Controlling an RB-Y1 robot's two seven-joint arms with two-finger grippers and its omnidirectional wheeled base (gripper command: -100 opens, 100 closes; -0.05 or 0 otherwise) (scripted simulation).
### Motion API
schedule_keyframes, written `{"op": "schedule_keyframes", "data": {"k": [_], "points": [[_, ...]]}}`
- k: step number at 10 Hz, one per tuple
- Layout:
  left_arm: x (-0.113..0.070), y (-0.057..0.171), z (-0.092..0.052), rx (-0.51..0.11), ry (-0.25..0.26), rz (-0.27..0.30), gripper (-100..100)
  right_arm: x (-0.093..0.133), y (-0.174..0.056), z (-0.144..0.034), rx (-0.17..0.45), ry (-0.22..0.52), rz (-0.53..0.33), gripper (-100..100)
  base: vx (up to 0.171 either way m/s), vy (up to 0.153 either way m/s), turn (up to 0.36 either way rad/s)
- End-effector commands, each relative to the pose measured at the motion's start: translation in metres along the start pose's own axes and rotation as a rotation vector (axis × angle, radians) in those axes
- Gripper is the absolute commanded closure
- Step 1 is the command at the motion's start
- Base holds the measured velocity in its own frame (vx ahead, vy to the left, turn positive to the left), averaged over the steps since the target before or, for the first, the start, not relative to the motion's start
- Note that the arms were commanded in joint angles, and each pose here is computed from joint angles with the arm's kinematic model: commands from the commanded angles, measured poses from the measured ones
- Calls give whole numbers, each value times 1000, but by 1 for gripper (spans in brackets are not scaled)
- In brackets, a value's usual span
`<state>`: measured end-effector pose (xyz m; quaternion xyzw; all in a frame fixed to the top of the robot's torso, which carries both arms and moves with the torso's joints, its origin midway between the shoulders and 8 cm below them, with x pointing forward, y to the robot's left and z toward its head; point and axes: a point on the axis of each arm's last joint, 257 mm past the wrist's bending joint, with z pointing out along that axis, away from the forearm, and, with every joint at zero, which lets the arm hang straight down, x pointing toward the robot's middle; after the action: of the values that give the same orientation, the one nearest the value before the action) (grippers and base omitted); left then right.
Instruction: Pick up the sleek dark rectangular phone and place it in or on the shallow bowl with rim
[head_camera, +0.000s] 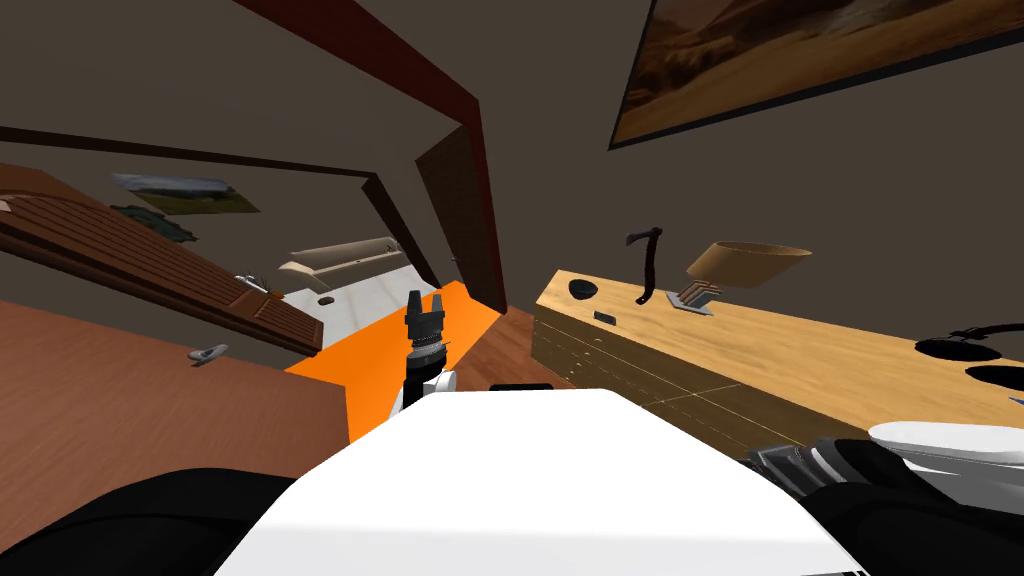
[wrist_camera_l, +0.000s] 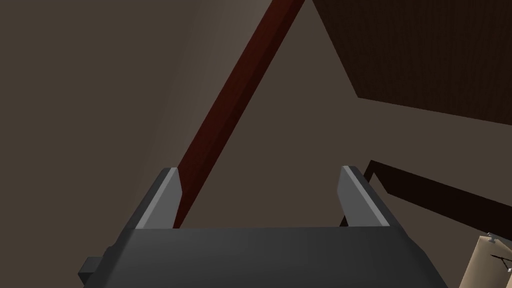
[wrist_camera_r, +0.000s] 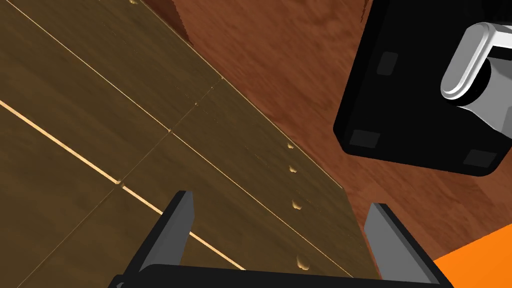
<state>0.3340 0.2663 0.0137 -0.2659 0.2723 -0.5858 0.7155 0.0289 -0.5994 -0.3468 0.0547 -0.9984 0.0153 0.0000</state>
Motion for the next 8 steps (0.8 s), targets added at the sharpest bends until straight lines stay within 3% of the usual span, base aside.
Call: {"op": "schedule_keyframes", "data": {"k": [1,8], "points": [[0,0,0,0,0,0,0,-3,-8,-6,18,24,-45,-100,73,5,74],[0,0,0,0,0,0,0,-33,-35,-30,85,129,-343,-100,86,1,115]]}}
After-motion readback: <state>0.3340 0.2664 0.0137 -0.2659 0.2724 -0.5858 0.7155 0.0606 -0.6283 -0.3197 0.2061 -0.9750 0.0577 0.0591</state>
